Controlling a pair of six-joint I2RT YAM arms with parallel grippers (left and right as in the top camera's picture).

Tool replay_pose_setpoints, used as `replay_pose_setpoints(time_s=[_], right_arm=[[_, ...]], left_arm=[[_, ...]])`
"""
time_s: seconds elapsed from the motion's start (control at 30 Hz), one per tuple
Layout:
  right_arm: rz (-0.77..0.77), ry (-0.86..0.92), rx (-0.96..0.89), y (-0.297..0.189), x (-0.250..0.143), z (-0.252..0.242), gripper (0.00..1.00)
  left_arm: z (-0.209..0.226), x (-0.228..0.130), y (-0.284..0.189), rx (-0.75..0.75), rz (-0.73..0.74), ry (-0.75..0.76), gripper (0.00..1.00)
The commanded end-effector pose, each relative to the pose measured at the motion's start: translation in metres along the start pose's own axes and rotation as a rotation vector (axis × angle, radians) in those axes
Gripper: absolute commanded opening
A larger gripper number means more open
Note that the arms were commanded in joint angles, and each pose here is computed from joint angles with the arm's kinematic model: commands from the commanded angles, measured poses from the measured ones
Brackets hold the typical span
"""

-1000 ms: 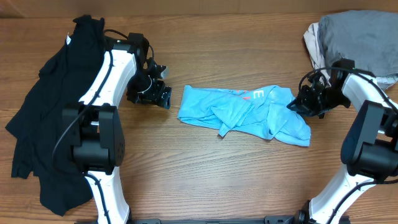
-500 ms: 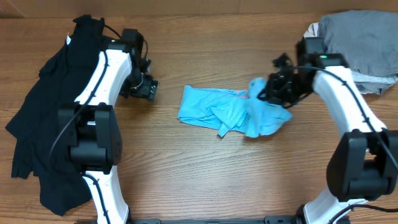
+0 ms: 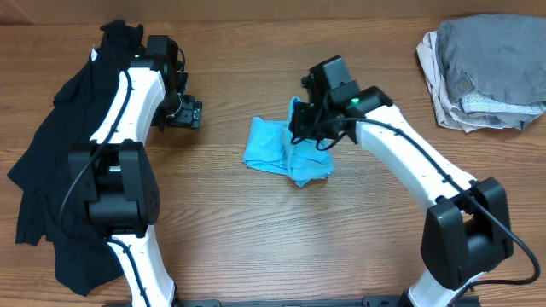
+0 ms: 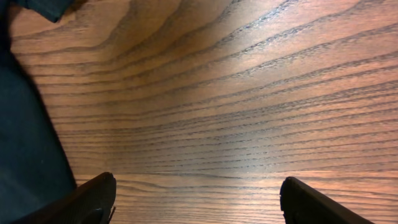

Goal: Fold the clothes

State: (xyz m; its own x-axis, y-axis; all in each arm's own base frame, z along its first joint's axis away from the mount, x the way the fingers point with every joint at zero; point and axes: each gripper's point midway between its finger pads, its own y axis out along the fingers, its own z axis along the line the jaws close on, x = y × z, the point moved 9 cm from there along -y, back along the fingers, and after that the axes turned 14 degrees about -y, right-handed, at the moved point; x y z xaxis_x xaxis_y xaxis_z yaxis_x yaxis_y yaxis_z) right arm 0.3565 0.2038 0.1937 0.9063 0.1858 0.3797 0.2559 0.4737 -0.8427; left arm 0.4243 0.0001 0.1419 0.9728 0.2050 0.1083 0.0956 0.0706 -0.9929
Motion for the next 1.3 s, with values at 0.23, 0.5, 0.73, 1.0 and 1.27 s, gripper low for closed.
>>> replay_pose_setpoints(time_s=[0.23,0.5,0.73,1.0,1.27], right_arm=[[-0.001,-0.149,0.067,-0.003,0.006,0.034,0.74],[0.206,-0.118,-0.241,0.002,-0.034,-0.024,0.75],[0.292,-0.136,-0.139,0.010,-0.053,-0.004,0.57],[0.288,-0.195,-0.019,0.021,-0.061,0.038,0.06],[0.234,-0.257,0.036,0.033,-0.070,0.087,0.20]], left_arm=[[-0.004,0.001,-0.013,-0.029,-0.030,-0.016,0.90],[-0.004,0.001,-0.013,-0.028,-0.031,-0.016,0.91],[-0.004,0.002,-0.013,-0.029,-0.035,-0.016,0.91],[-0.004,0.002,-0.013,-0.030,-0.038,-0.016,0.91],[-0.004,0.003,-0.013,-0.031,-0.042,-0.016,0.92]])
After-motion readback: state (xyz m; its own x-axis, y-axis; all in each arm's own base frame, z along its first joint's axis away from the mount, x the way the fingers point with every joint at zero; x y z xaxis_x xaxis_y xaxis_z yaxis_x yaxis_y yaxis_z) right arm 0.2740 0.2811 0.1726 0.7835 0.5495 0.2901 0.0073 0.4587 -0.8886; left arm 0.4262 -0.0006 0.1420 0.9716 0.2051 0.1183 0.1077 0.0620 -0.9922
